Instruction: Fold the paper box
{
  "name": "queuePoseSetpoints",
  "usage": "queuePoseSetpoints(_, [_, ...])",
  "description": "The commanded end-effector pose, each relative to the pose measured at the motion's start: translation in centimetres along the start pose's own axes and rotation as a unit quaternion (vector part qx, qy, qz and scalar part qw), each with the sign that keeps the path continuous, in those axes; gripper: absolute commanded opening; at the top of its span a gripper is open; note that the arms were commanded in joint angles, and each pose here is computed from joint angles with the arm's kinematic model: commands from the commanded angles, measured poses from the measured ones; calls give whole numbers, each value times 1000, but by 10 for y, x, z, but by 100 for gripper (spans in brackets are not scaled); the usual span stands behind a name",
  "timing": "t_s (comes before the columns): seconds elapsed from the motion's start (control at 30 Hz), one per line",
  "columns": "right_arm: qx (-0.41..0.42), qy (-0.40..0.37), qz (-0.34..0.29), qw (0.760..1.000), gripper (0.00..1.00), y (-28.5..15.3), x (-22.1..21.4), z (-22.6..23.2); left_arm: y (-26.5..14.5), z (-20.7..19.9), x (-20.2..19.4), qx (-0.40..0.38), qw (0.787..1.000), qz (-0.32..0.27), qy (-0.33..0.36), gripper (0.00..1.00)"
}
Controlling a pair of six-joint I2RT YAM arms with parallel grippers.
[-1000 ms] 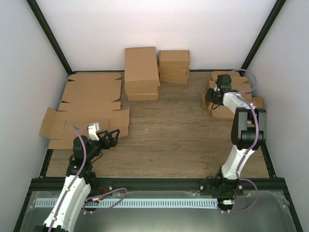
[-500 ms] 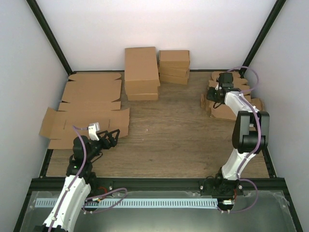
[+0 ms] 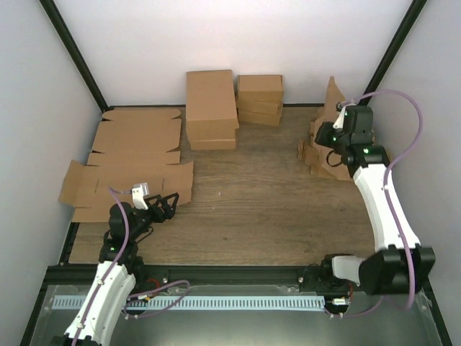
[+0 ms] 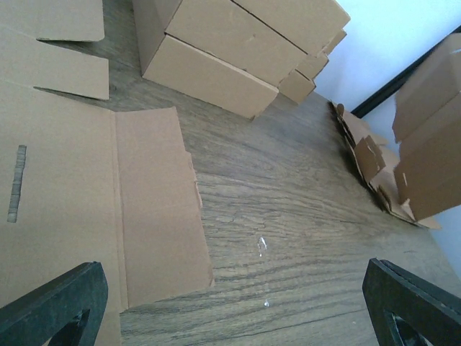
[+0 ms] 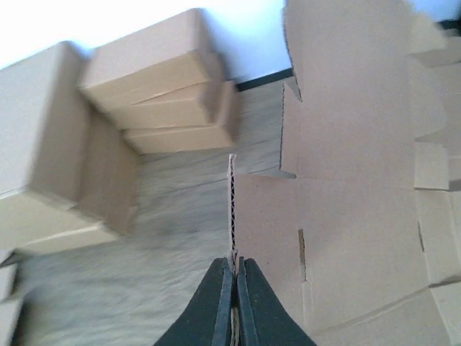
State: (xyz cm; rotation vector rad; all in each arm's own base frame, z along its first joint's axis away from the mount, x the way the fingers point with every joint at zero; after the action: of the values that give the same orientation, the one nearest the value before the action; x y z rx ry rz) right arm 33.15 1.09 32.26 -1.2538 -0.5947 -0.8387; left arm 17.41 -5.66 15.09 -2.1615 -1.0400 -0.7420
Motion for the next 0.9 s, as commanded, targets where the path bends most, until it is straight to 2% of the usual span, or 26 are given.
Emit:
queuePoseSetpoints(0.0, [99, 13, 54, 994, 1, -24, -35, 40, -1, -4, 2, -15, 1000, -4, 16, 100])
queuePoseSetpoints(0.2, [160, 12, 141, 977, 1, -22, -111, 81, -1, -4, 4, -10, 1000, -12, 20, 100])
queuePoseSetpoints(0.4, [262, 11, 241, 935, 3, -17, -187, 120, -1, -4, 3, -11, 1000, -8, 18, 100])
queuePoseSetpoints(0.43, [281, 7, 247, 927, 11, -17, -195, 125, -1, -4, 3, -11, 1000, -9, 19, 100])
queuePoseSetpoints(0.5, [275, 0, 245, 930, 50, -15, -208, 126, -1, -4, 3, -11, 1000, -10, 19, 100])
queuePoseSetpoints(0.53, [261, -8, 234, 936, 64, -13, -212, 122, -2, -4, 3, -10, 1000, -12, 20, 100])
queuePoseSetpoints(0.6, [221, -25, 200, 954, 72, -12, -219, 108, -2, -4, 4, -10, 1000, -15, 20, 100])
queuePoseSetpoints(0.67, [185, -40, 142, 972, 74, -13, -219, 92, -3, -4, 4, -8, 1000, -18, 20, 100])
queuePoseSetpoints(0.73, [149, -48, 81, 984, 82, -18, -216, 76, -3, -3, 5, -4, 1000, -21, 19, 100])
queuePoseSetpoints(0.77, [134, -44, 57, 988, 84, -20, -216, 69, -3, -1, 5, 4, 1000, -24, 16, 100])
queuePoseSetpoints(0.83, [137, -35, 18, 990, 98, -23, -223, 58, -3, 1, 7, 23, 999, -32, 10, 100])
queuePoseSetpoints(0.87, [154, -19, 8, 988, 100, -24, -227, 57, -3, 4, 7, 33, 999, -35, 3, 100])
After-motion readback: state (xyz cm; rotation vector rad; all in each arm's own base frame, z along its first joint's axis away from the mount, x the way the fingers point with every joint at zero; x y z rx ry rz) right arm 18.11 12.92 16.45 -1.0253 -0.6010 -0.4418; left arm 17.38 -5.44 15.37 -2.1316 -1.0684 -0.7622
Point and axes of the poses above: each gripper's point midway between its finger pads, its own y axis out along the fingers, its own z axis along the line the jaws close on, x = y × z, the point moved 8 cm from there along -y, back along the fingers, and after that the axes turned 4 degrees about -y, right-handed, at the moved point
